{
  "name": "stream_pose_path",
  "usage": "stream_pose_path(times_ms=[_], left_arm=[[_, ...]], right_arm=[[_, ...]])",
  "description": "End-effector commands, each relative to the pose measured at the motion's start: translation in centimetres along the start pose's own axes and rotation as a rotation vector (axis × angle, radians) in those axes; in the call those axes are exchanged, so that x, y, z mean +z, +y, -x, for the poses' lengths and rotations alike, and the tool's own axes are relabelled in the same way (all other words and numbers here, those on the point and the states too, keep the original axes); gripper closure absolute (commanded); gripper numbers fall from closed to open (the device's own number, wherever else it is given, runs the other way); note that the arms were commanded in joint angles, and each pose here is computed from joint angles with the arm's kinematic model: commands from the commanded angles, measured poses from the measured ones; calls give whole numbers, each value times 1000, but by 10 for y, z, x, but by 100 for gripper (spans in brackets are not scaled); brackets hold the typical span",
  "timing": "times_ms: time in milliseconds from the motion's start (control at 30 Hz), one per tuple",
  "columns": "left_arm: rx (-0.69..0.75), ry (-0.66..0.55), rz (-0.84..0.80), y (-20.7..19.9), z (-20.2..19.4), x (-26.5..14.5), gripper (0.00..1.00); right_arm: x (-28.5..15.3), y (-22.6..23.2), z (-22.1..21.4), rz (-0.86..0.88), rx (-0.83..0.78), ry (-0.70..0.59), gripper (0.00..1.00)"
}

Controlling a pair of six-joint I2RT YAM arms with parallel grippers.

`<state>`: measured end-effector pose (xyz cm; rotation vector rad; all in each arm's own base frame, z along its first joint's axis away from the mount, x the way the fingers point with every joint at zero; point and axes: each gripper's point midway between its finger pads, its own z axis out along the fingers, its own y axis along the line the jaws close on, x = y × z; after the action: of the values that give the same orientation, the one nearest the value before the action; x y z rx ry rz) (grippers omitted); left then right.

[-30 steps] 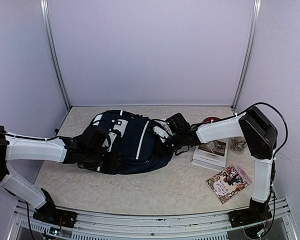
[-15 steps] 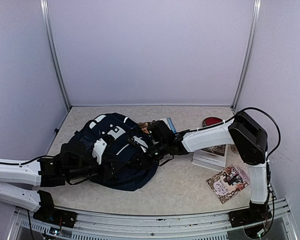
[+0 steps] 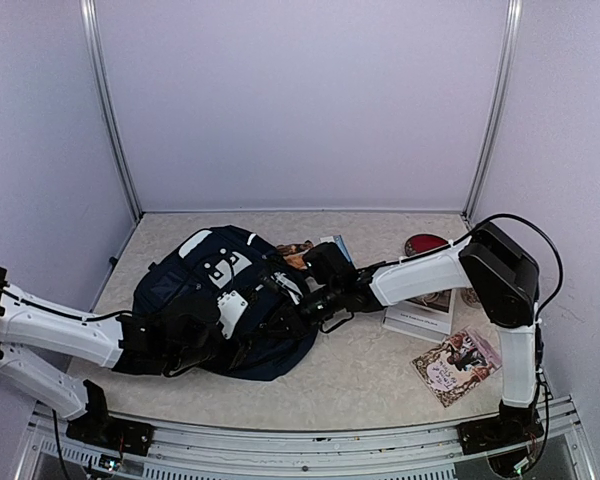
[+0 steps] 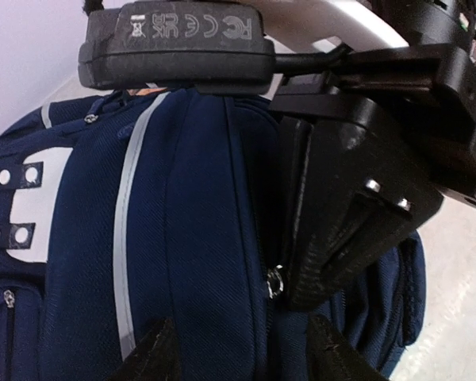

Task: Pack the student bag
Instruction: Hold the student bag at the center of the board.

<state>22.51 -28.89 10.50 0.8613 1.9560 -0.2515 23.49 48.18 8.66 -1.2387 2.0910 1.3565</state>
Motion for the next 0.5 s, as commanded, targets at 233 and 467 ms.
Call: stream_pose_path(times_ms=[233,467], left_arm=[[169,65,96,6,0,12,48],[189,107,56,1,-11,23,47]], right_arm=[[-39,5,32,-47,-43,-77,100],[-48,10,39,-46,-58,-90,100]])
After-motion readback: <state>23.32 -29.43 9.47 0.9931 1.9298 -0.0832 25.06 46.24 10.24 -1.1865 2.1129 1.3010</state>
